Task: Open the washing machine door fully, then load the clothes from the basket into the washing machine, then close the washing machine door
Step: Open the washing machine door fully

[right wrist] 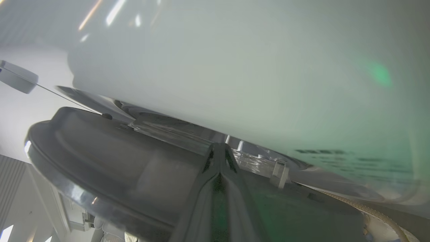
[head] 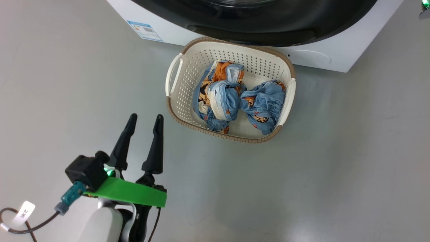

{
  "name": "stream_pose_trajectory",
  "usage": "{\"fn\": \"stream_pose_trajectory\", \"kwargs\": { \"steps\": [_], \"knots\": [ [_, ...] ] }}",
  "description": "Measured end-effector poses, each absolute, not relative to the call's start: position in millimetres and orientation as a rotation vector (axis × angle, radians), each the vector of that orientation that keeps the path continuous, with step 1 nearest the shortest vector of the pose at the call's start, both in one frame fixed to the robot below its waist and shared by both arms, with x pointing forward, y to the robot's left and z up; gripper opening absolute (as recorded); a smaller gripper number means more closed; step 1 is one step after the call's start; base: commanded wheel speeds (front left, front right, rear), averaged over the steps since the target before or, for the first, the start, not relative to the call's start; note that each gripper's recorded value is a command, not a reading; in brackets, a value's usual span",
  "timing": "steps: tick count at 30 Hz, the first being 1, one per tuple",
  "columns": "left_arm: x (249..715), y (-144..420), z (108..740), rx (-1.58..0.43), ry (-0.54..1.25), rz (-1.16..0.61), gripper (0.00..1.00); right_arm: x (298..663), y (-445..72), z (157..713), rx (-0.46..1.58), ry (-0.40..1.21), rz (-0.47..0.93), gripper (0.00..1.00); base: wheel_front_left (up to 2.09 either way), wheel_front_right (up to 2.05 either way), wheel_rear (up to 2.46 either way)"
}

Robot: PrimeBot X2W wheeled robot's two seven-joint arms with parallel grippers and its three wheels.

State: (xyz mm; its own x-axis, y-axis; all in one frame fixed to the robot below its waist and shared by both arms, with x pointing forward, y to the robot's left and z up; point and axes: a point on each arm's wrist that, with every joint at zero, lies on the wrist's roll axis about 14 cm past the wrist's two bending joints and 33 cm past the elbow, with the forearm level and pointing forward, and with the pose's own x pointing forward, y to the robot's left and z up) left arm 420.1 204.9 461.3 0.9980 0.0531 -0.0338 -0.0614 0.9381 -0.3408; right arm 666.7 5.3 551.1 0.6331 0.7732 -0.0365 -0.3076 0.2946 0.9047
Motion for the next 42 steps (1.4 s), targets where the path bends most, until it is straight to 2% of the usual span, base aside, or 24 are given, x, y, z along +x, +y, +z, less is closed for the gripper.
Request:
{"fn": "stream_pose_trajectory", "kwargs": {
  "steps": [11,22,42],
  "knots": [
    [421,202,470,-0.353,0.001,0.046,1.0,643,14,549,0.944,0.58,0.818,0.0,0.0,0.0,0.0],
    [410,198,482,-0.343,-0.022,0.034,1.0,584,37,543,0.875,0.677,0.91,0.0,0.0,0.0,0.0],
    [383,198,493,-0.334,-0.048,0.042,1.0,506,65,551,0.801,0.765,1.054,0.0,0.0,0.0,0.0]
  ]
}}
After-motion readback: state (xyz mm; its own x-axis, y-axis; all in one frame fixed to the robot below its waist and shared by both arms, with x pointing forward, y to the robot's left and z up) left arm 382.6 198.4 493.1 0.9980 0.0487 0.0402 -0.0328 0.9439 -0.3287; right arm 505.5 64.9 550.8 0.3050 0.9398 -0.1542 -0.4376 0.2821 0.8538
